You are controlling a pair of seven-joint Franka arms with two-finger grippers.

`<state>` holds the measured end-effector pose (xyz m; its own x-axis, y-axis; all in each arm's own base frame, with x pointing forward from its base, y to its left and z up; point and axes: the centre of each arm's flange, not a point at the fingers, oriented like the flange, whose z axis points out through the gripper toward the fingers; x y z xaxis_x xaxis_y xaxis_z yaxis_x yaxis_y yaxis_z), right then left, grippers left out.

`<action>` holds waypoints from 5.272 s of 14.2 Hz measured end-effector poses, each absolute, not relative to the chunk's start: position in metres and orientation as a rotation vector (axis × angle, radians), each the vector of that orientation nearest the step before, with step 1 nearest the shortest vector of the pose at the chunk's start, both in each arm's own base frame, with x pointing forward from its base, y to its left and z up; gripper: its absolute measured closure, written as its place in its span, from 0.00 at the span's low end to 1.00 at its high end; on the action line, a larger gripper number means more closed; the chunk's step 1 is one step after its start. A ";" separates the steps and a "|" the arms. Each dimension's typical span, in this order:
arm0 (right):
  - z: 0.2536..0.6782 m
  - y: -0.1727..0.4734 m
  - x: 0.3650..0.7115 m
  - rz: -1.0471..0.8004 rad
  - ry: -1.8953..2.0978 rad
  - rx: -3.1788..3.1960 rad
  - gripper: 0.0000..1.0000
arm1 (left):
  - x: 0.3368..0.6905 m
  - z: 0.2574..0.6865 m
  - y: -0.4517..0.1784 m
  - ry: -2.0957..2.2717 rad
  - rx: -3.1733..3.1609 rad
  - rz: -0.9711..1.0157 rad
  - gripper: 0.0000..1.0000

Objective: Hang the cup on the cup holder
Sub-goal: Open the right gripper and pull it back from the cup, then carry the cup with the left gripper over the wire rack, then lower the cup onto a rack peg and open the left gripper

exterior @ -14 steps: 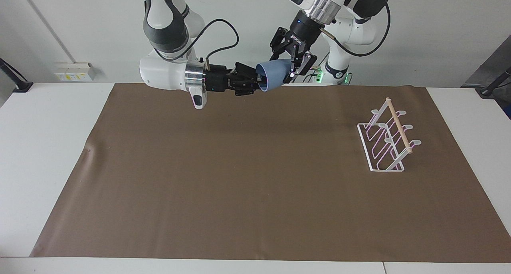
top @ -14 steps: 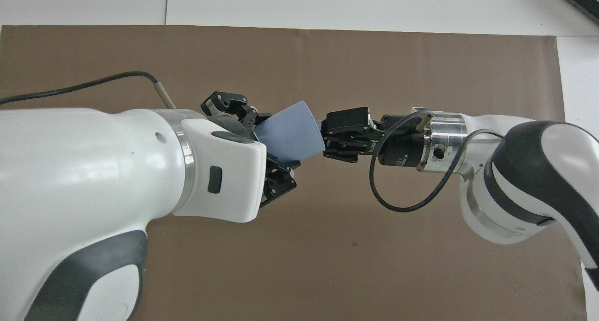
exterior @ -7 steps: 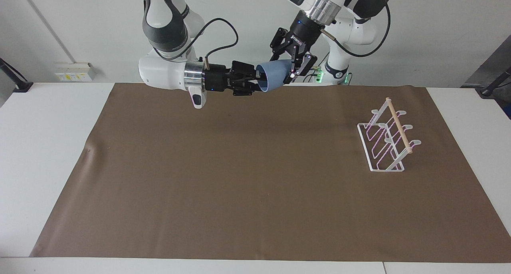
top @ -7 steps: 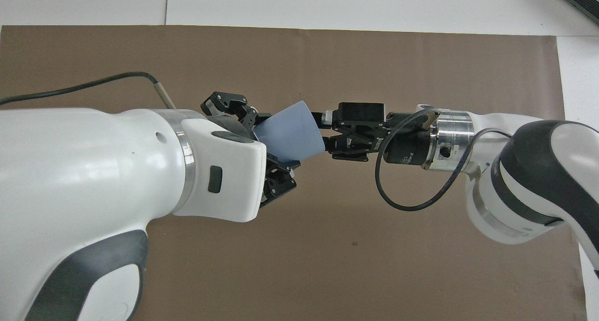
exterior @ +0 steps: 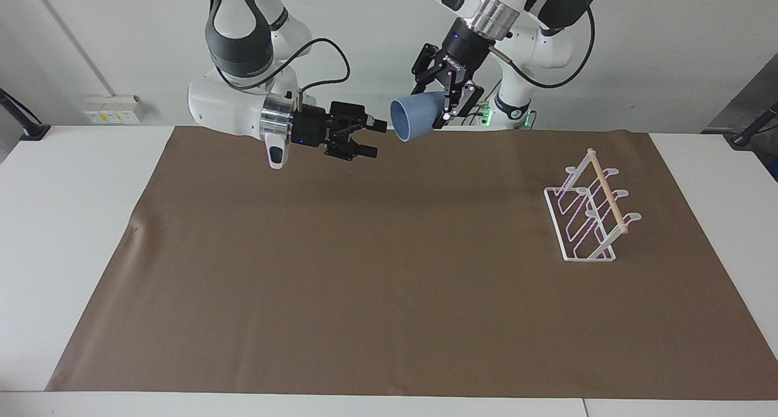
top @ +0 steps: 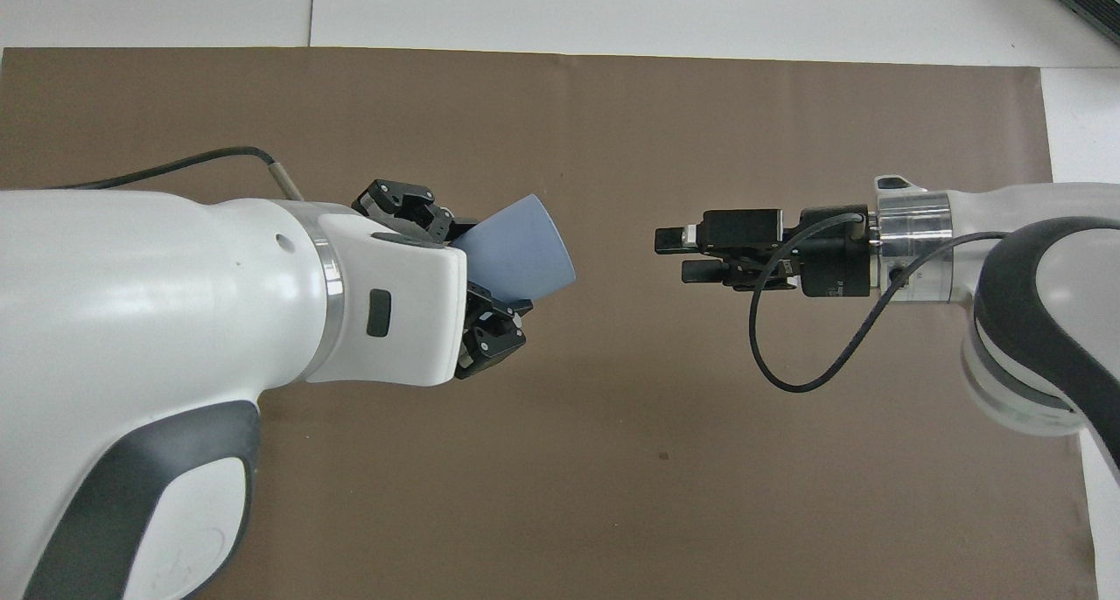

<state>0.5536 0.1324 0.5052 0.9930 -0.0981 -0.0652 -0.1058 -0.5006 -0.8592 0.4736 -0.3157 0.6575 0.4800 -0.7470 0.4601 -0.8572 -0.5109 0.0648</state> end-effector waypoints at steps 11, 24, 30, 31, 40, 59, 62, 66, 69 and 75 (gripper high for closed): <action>0.504 0.040 0.562 -0.111 -0.072 -3.017 0.00 | 0.512 0.624 -0.184 -1.564 2.847 0.253 0.20; 0.657 -0.002 0.530 -0.115 0.268 -3.067 0.00 | 0.528 0.524 -0.138 -2.469 2.694 -0.625 0.20; 0.651 -0.010 0.527 -0.053 0.295 -3.069 0.00 | 0.546 0.494 -0.138 -2.755 2.529 -0.793 0.20; 0.651 -0.011 0.526 -0.047 0.299 -3.070 0.00 | 0.548 0.488 -0.137 -2.777 2.514 -0.802 0.20; 0.647 -0.002 0.523 -0.029 0.216 -3.140 0.00 | 0.546 0.455 -0.128 -2.875 2.421 -0.790 0.20; 0.646 0.004 0.523 -0.027 0.196 -3.142 0.00 | 0.548 0.438 -0.093 -2.976 2.308 -0.685 0.07; 0.646 0.003 0.523 -0.024 0.197 -3.143 0.00 | 0.548 0.438 -0.093 -2.979 2.304 -0.684 0.04; 0.646 0.003 0.523 -0.024 0.199 -3.142 0.00 | 0.551 0.446 -0.093 -2.919 2.352 -0.651 0.02; 0.646 0.002 0.523 -0.024 0.199 -3.142 0.00 | 0.556 0.475 -0.094 -2.762 2.475 -0.593 0.00; 0.647 -0.002 0.524 -0.037 0.202 -3.139 0.00 | 0.559 0.535 -0.098 -2.201 2.805 -0.282 0.00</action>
